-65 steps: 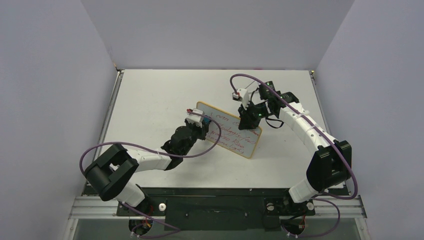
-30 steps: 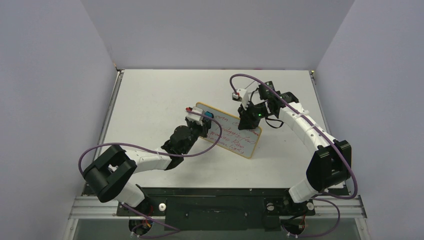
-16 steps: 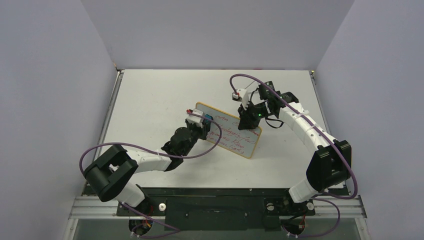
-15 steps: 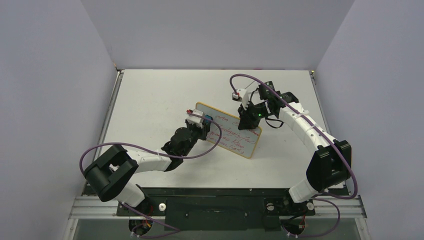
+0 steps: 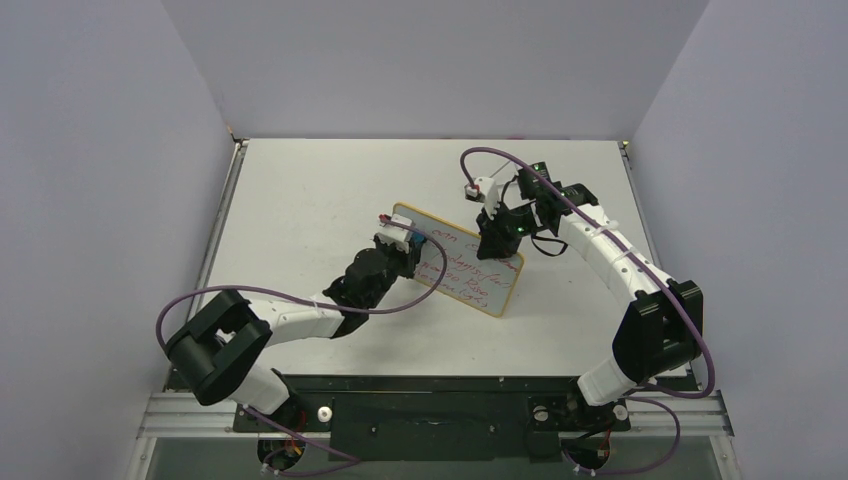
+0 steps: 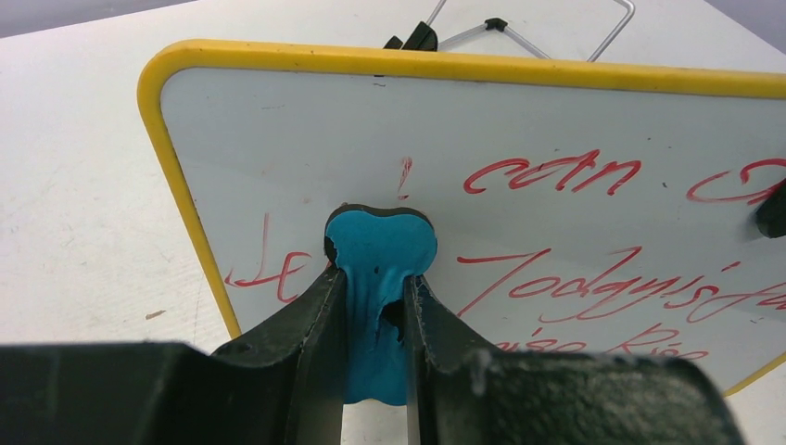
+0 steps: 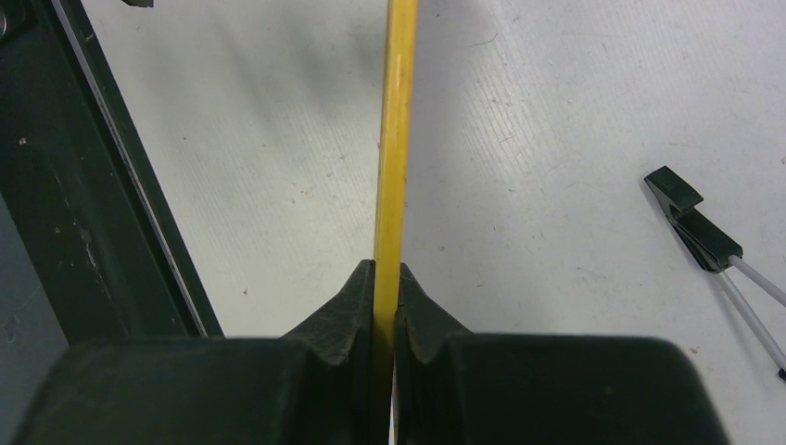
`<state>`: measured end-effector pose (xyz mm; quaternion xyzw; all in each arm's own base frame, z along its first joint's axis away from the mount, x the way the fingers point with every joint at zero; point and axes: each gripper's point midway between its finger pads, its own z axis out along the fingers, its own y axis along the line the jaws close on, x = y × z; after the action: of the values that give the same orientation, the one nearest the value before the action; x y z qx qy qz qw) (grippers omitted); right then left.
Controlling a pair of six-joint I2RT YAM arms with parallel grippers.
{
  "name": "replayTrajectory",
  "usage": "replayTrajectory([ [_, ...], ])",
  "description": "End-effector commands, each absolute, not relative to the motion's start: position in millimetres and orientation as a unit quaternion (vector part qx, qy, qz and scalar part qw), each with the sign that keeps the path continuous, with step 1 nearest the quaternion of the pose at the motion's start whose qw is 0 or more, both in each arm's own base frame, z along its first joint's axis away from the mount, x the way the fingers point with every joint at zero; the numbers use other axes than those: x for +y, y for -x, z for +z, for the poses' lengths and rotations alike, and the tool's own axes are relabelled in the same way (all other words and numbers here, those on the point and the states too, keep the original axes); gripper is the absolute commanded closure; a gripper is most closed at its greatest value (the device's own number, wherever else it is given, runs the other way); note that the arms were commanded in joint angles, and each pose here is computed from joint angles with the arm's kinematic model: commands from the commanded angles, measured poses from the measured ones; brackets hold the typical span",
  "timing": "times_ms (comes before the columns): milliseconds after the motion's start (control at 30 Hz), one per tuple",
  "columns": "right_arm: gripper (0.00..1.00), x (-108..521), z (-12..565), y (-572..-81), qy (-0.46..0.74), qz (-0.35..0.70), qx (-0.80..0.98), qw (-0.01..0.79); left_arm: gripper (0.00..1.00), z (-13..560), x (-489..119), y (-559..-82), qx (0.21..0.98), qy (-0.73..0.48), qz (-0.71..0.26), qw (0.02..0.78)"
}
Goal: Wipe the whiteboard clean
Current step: Erase the whiteboard at the center of the board.
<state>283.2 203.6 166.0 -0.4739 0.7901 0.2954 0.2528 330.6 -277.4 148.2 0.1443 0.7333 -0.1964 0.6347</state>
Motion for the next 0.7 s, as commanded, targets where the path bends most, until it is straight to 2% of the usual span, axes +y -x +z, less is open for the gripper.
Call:
replayTrajectory([
  [0, 1.00, 202.6, 149.9, -277.5, 0.503, 0.286, 0.782, 0.230, 1.00, 219.1, -292.6, -339.0, 0.682, -0.130, -0.230, 0.682],
  [333, 1.00, 202.6, 149.6, -277.1, 0.504, 0.286, 0.782, 0.229, 1.00, 232.2, -295.7, -333.6, 0.673, -0.130, -0.239, 0.688],
  [667, 1.00, 201.9, 148.8, -277.0, 0.504, 0.286, 0.783, 0.227, 1.00, 162.8, -286.4, -330.5, 0.717, -0.129, -0.213, 0.651],
])
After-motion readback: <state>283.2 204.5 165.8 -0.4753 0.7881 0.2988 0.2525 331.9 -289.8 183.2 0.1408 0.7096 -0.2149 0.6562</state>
